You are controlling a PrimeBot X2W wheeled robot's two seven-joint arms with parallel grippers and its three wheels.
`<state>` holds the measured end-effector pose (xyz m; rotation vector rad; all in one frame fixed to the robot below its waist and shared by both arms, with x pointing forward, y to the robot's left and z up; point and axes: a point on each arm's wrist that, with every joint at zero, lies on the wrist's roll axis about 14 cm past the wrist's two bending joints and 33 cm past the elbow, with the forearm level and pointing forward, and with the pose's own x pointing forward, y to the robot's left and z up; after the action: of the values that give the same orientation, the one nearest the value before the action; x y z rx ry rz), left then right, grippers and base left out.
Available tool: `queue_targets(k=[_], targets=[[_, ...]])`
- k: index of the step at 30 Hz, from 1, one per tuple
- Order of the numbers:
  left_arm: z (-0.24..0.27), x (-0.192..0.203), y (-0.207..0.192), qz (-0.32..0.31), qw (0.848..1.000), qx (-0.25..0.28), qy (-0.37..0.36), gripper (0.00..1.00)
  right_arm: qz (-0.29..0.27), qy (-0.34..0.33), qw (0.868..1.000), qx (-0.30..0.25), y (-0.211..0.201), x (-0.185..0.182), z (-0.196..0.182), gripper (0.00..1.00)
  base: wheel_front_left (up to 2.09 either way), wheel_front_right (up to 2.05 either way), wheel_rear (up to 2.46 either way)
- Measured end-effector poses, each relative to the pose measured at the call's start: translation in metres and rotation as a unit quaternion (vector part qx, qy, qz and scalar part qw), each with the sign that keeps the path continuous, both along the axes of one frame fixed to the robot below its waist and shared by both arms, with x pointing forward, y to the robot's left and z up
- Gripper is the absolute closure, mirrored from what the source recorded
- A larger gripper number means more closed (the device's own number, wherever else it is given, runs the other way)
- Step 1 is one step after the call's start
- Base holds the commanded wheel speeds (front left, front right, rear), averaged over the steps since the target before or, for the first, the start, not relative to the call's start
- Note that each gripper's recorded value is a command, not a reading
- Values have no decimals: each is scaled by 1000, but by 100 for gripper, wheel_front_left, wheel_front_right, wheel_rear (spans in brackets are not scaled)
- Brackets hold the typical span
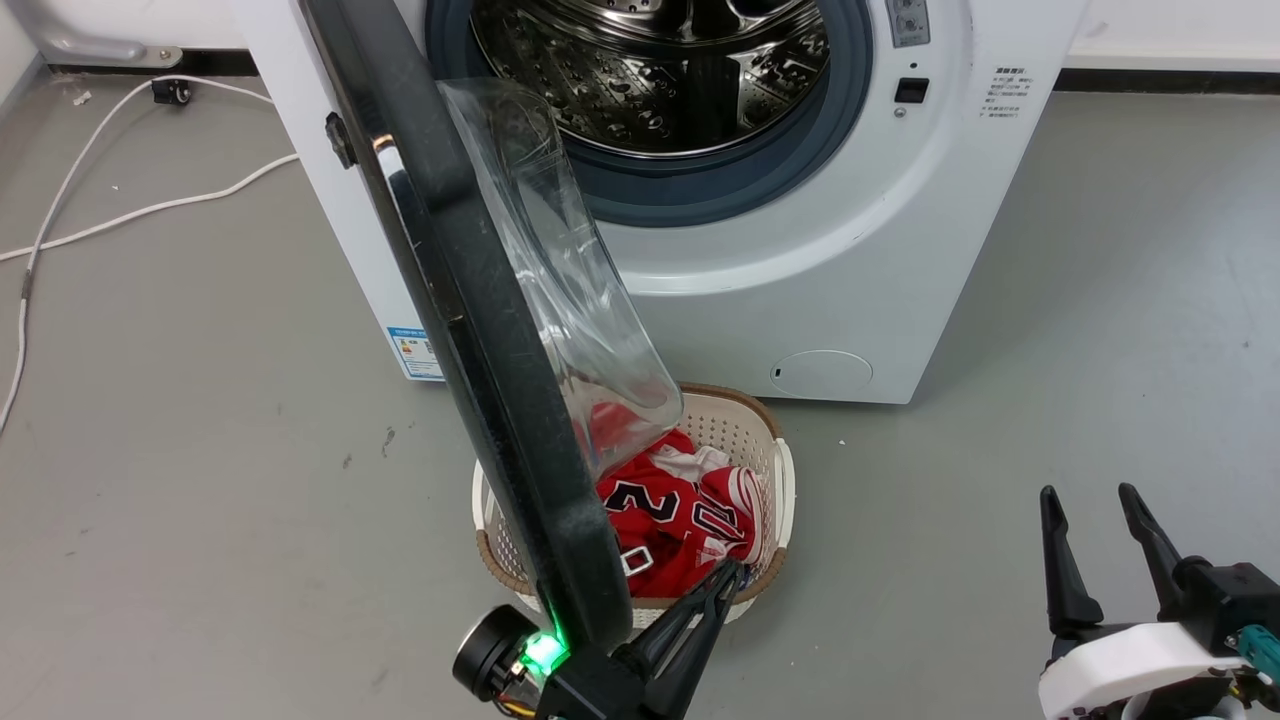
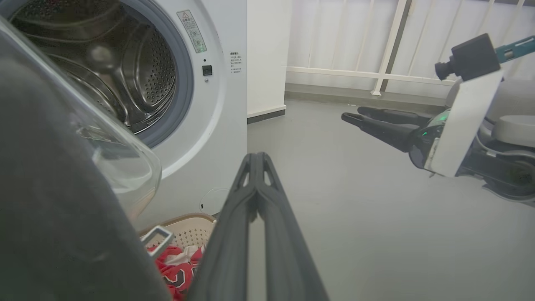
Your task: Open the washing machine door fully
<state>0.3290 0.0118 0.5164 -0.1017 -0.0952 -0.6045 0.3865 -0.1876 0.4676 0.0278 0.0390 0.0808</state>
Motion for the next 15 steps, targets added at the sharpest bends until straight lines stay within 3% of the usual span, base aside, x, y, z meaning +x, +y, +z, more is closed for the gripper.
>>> queue_targets(k=[15], targets=[[-6,-2,31,57,998,7,8,100,18,4,1000,5,11,-3,-2,0,0,0,0]])
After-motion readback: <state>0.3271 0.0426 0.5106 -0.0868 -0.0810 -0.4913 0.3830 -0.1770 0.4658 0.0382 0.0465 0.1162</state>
